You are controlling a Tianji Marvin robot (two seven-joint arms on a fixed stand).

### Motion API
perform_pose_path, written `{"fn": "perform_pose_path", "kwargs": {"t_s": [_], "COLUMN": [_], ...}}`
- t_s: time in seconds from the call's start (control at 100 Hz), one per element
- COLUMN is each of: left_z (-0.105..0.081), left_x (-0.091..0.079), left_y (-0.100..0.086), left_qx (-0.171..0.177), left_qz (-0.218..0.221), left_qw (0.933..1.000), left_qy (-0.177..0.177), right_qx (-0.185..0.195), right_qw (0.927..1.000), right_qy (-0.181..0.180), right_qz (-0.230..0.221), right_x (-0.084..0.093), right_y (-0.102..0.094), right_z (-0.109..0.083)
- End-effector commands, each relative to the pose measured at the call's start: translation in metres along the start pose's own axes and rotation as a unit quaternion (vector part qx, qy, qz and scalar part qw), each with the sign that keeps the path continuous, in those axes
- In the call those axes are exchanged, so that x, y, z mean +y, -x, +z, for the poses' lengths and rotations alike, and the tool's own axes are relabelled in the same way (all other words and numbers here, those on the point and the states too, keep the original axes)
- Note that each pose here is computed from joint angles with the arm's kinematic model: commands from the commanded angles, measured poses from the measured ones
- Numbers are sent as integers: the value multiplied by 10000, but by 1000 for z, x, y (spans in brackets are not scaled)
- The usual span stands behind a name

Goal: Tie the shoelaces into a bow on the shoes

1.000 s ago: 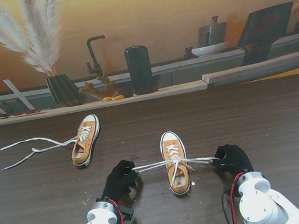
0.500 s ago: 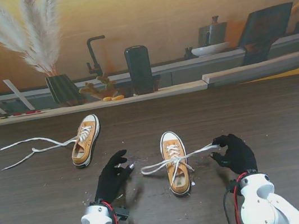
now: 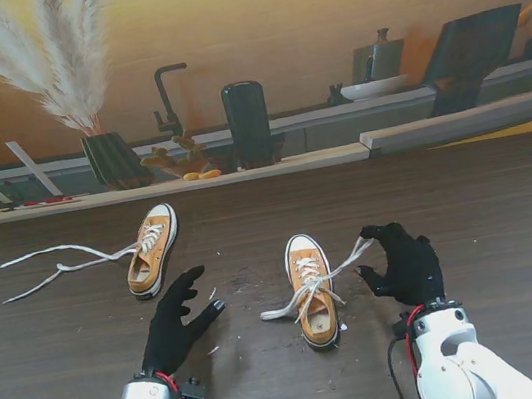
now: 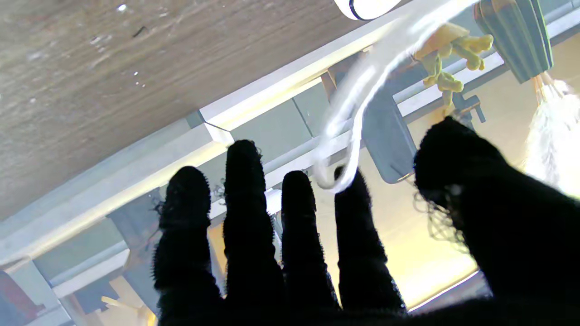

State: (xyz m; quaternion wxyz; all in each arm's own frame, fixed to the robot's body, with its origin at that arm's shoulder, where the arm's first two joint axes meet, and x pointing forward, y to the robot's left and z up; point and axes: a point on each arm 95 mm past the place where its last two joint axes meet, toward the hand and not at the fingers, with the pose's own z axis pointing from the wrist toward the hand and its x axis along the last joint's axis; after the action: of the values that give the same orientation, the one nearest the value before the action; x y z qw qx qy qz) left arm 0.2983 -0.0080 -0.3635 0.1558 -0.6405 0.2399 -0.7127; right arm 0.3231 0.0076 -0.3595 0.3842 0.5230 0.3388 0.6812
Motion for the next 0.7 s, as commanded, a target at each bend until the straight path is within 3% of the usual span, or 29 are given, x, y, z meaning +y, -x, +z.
{"fn": "perform_pose_path", "kwargs": {"t_s": [0.0, 0.23, 0.46, 0.69], "left_z": [-10, -28, -46, -62], "left_x": [3, 0, -9, -15], "left_y": [0, 8, 22, 29], "left_qx": [30, 94, 221, 240], "left_qz": [-80, 87, 810, 1347], "left_qw": [9999, 9996, 9957, 9885], "left_qy": [146, 246, 380, 648], "right_qx": [-40, 195, 723, 1286], "right_qw": [9998, 9986, 9955, 9821], "right_qy": [-39, -133, -607, -1167], "right_qz": [167, 466, -19, -727], "right_x": [-2, -4, -10, -29], "right_y": [-2, -8, -22, -42], "right_z": [4, 4, 2, 1]}}
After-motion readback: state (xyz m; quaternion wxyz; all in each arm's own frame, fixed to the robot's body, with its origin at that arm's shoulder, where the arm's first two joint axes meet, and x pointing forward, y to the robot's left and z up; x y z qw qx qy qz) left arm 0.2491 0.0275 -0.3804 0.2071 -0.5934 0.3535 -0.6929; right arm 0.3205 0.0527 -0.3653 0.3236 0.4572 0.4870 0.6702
